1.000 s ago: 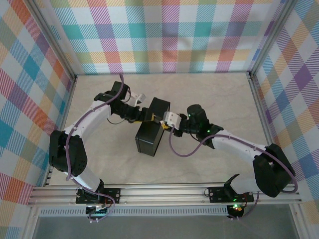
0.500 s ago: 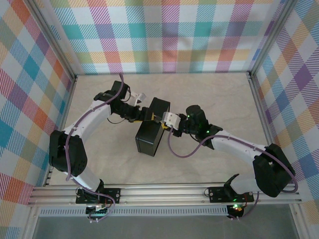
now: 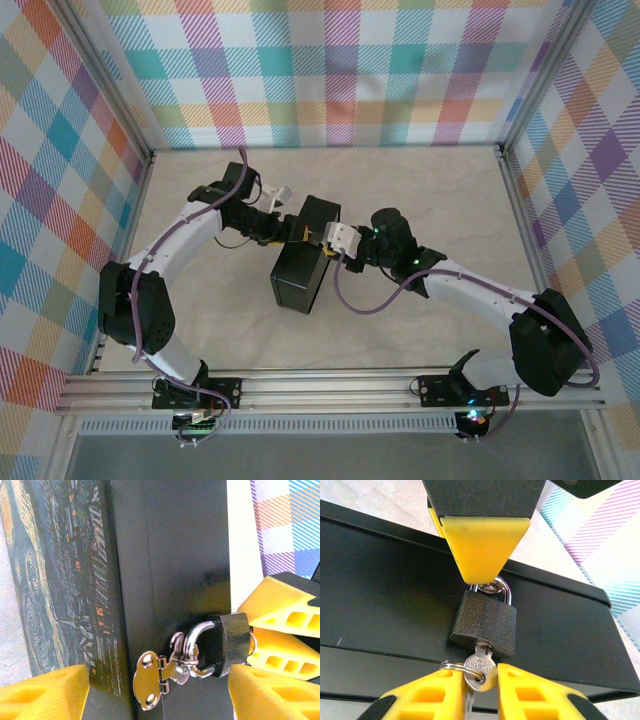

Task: Unlock the padlock with the key

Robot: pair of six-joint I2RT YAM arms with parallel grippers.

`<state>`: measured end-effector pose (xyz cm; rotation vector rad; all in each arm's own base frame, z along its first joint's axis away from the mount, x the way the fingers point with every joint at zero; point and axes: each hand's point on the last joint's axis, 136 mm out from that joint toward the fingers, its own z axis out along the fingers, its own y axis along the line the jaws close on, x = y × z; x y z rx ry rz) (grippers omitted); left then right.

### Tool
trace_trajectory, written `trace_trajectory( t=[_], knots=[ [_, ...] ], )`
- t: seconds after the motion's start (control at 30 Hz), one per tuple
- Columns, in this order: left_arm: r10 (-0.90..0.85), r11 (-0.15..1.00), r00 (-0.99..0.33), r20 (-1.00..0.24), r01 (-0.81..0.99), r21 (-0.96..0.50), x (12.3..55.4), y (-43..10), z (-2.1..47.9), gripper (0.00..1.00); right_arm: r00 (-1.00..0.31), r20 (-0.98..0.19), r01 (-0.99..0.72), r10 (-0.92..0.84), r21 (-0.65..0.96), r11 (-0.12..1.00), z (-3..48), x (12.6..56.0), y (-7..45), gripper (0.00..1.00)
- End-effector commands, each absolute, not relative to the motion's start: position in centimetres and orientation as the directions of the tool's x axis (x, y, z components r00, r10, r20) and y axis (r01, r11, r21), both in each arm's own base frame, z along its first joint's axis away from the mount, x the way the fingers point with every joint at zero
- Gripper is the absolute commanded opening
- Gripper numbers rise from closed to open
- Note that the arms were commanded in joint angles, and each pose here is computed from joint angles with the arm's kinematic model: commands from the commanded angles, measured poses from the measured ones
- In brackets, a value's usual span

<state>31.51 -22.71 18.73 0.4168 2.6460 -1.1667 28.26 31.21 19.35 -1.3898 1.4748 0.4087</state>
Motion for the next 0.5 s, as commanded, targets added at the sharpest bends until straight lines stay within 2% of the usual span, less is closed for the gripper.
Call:
trace_trajectory(
  t=[0.0, 0.47],
  knots=[
    [0.167, 0.624, -0.926, -0.337, 0.364, -0.691, 31.2, -22.6, 20.1, 0.73, 0.220, -0.840, -0.885, -0.496, -0.386, 0.262, 21.5, 27.7, 32.1, 0.17],
    [0.155, 0.608, -0.920, -0.359, 0.375, -0.700, 31.2, -22.8, 21.3, 0.73, 0.130, -0.860, -0.934, -0.494, -0.274, 0.231, 21.5, 26.5, 32.6, 0.09]
  ],
)
